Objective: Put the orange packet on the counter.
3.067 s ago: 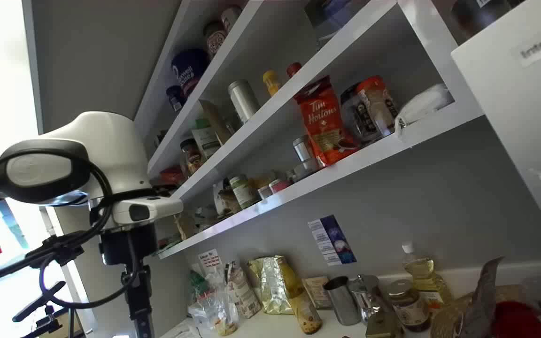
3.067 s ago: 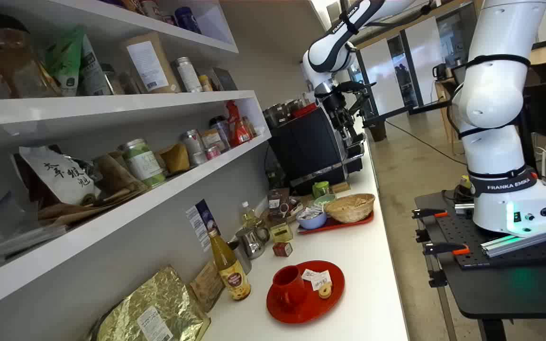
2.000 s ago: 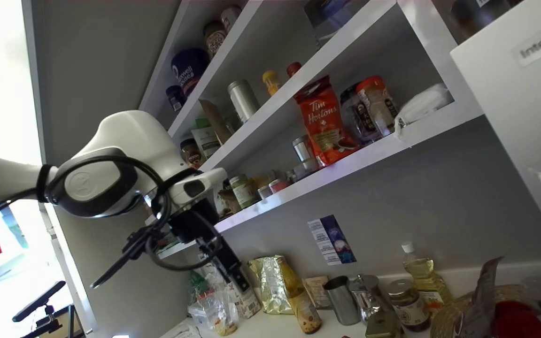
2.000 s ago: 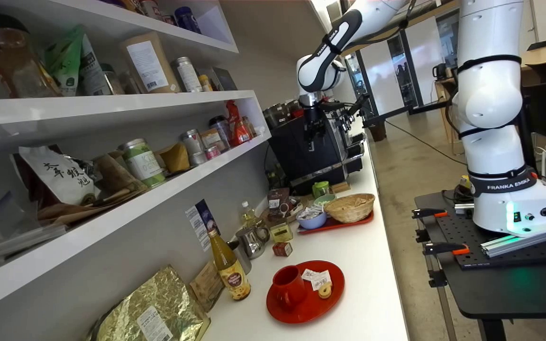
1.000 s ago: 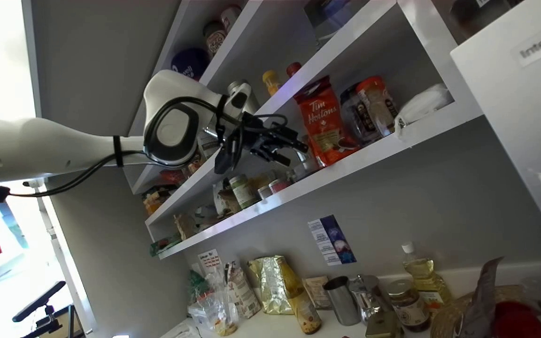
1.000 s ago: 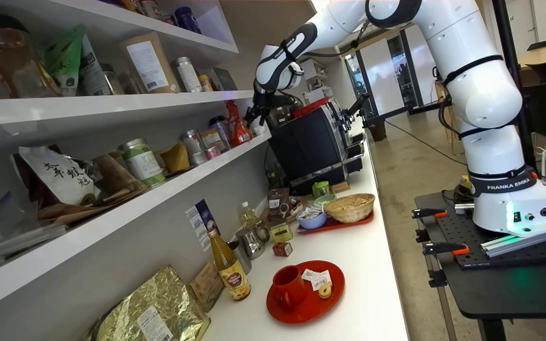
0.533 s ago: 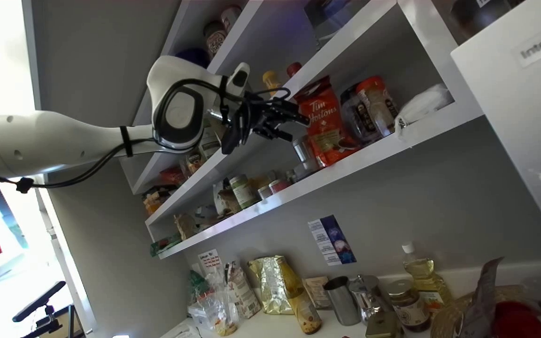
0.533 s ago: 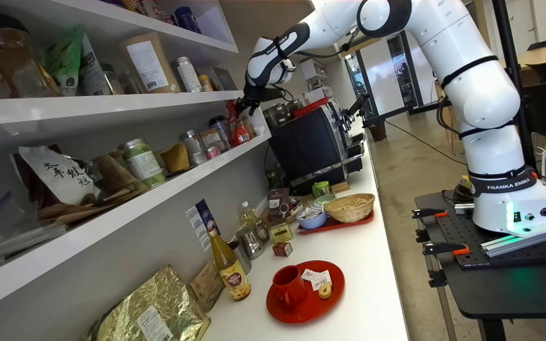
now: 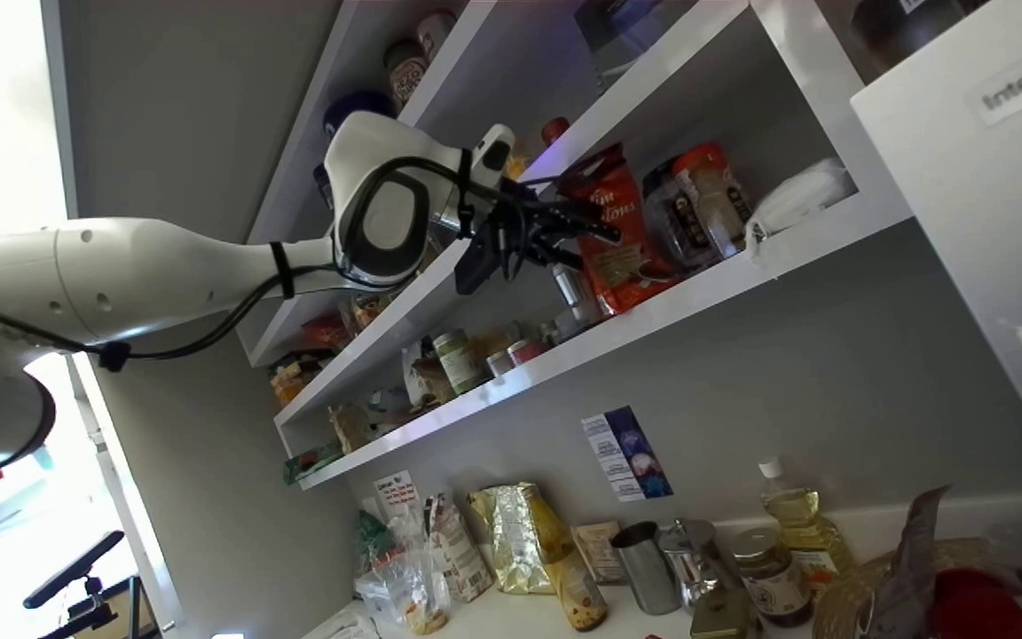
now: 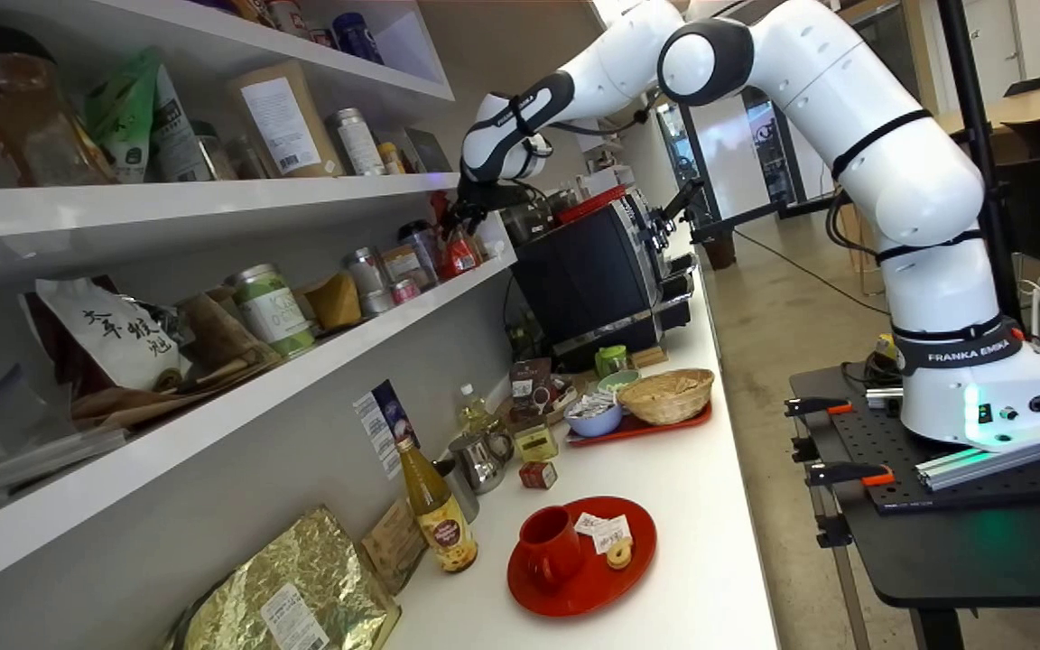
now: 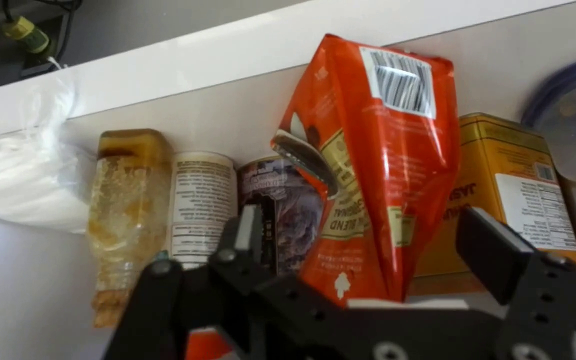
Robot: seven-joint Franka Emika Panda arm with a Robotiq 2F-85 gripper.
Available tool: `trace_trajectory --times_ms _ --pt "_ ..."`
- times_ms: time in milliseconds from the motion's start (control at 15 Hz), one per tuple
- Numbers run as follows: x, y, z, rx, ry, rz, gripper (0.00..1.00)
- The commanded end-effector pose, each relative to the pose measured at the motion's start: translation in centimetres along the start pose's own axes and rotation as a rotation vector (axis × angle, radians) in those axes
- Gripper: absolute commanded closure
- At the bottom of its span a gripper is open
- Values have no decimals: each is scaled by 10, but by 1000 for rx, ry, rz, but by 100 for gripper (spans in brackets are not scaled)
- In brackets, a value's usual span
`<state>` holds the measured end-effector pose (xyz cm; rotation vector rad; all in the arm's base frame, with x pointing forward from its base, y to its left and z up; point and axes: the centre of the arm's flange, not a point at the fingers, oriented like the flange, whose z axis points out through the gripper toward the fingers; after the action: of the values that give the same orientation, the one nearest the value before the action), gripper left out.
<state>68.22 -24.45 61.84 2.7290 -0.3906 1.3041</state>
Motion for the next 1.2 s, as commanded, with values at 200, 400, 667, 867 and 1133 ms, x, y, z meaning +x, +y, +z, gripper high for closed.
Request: trace_trajectory --times_ms 200,400,667,867,1133 --pt "18 -15 28 81 -24 15 56" --pt "15 -12 23 56 -21 22 79" --pt "6 -2 16 33 -46 43 100" --pt "-18 1 -6 15 -91 61 99" --pt "-54 5 -60 24 -138 72 99"
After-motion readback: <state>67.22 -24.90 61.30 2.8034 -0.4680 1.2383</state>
